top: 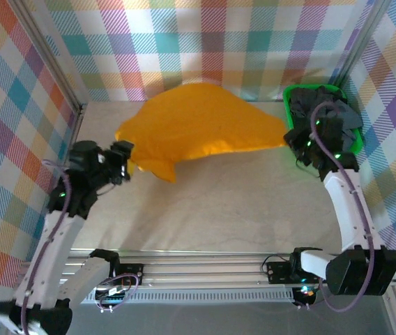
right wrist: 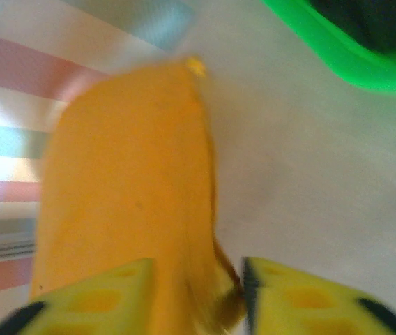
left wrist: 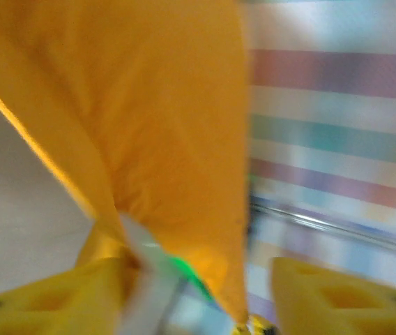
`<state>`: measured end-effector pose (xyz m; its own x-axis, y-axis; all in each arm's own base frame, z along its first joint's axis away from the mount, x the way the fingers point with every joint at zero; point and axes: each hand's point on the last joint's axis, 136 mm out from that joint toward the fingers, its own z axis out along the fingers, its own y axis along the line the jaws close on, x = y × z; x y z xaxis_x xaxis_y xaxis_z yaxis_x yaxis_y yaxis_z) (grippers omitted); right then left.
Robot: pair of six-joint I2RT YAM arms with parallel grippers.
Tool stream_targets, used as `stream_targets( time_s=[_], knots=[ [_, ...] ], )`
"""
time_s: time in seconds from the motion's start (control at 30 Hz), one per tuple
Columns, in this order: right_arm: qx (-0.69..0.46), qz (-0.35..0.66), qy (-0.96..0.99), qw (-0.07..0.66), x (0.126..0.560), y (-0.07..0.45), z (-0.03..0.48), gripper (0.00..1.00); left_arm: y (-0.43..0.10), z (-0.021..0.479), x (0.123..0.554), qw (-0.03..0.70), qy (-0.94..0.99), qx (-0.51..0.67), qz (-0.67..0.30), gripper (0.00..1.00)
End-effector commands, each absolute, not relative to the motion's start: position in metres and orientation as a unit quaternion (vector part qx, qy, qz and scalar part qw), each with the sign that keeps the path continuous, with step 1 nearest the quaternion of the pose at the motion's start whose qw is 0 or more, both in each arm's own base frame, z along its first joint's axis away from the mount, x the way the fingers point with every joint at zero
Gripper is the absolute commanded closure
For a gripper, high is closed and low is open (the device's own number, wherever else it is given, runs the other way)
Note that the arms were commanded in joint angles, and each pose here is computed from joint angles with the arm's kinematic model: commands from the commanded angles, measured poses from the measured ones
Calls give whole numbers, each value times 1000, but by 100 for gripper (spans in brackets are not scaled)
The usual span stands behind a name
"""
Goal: Fold and stack the t-shirts
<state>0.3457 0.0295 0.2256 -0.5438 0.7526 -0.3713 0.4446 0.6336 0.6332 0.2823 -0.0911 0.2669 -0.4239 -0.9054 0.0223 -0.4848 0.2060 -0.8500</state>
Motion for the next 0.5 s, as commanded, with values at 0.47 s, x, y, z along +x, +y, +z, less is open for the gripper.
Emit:
stream_targets(
  time_s=[0.47],
  knots=[
    [185,186,941,212,405,109,126,49,-38,149,400,192,796,-536,-207,66]
  ],
)
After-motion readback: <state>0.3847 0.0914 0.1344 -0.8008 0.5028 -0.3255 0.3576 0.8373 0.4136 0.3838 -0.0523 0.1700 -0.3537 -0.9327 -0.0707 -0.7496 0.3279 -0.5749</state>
